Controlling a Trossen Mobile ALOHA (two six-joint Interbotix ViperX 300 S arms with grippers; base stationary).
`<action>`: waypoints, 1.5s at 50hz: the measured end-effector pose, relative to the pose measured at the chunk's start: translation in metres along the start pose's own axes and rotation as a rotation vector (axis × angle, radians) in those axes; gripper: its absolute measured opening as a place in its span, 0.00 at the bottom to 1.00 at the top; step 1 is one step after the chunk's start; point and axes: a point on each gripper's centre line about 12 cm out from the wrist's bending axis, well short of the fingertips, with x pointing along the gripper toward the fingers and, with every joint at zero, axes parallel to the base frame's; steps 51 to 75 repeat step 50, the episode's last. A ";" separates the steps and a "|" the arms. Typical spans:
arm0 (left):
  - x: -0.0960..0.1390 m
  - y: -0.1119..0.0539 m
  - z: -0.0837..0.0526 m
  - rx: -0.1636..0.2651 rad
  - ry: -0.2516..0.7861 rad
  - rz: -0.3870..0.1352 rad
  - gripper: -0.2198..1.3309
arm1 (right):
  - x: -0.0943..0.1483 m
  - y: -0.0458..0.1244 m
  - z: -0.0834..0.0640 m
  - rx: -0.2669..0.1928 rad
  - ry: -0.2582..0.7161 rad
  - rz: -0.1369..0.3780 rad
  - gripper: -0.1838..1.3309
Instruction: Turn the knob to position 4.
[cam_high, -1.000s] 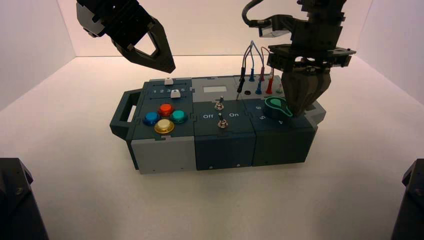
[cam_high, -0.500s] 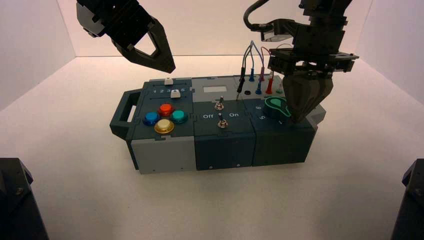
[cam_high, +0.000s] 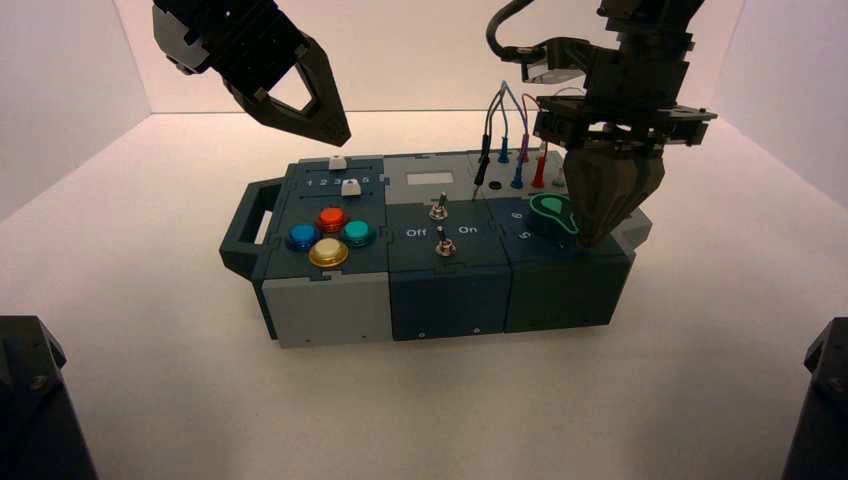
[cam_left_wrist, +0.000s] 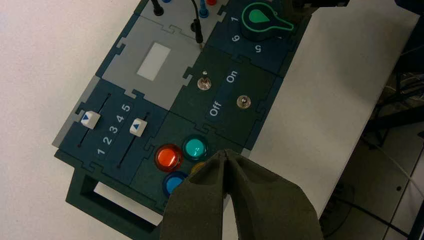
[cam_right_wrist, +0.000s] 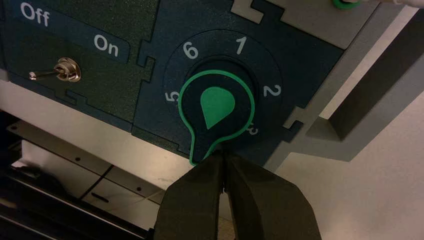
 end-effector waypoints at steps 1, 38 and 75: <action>0.000 0.000 0.000 0.001 0.000 0.001 0.04 | 0.000 0.000 0.000 -0.002 0.000 0.000 0.02; -0.001 0.001 0.000 0.029 -0.001 0.008 0.04 | -0.026 0.001 -0.037 -0.028 -0.097 0.004 0.03; -0.001 0.001 0.000 0.051 -0.002 0.010 0.04 | -0.051 0.007 -0.047 -0.054 -0.211 0.021 0.03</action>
